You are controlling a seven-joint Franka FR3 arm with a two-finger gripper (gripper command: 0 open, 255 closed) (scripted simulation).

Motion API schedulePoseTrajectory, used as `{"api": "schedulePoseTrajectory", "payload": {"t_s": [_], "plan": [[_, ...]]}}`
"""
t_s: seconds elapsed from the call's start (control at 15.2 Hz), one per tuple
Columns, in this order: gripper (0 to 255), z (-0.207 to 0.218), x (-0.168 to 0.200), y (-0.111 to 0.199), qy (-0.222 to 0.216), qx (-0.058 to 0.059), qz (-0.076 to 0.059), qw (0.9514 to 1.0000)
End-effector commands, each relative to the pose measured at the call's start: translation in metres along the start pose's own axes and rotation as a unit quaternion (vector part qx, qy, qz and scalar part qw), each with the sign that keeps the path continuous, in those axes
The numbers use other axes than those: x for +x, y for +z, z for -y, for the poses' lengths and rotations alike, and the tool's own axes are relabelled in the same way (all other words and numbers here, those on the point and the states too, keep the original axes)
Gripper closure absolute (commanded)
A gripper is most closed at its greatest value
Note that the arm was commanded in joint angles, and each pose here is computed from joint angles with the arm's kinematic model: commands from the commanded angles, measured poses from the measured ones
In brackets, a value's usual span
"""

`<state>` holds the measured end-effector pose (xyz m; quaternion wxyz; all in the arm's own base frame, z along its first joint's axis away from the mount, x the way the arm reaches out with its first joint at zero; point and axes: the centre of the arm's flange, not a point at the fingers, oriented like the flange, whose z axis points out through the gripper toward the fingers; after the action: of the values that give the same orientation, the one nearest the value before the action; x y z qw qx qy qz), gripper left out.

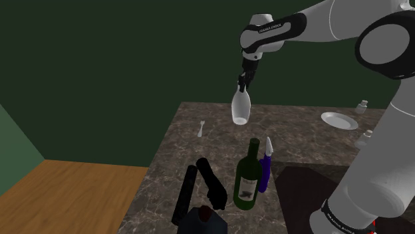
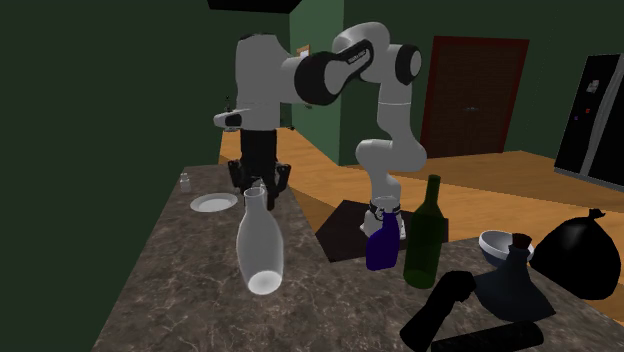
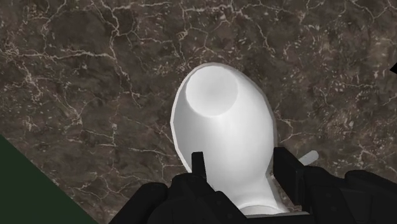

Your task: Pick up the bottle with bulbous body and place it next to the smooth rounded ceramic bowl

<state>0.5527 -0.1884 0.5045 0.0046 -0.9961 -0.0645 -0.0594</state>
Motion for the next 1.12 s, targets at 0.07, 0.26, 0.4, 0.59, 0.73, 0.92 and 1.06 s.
{"api": "schedulePoseTrajectory", "payload": {"t_s": [0.07, 0.26, 0.4, 0.59, 0.73, 0.92, 1.06], "plan": [[255, 0.001, 0.002, -0.016, 0.0, 0.0, 0.0, 1.0], [255, 0.001, 0.004, -0.032, 0.0, 0.0, 0.0, 1.0], [255, 0.001, 0.006, -0.042, 0.0, 0.0, 0.0, 1.0], [255, 0.001, 0.007, -0.058, 0.0, 0.0, 0.0, 1.0], [255, 0.001, 0.009, -0.069, 0.0, 0.0, 0.0, 1.0], [255, 0.001, 0.011, -0.084, 0.0, 0.0, 0.0, 1.0], [255, 0.001, 0.012, -0.095, 0.0, 0.0, 0.0, 1.0]]}}
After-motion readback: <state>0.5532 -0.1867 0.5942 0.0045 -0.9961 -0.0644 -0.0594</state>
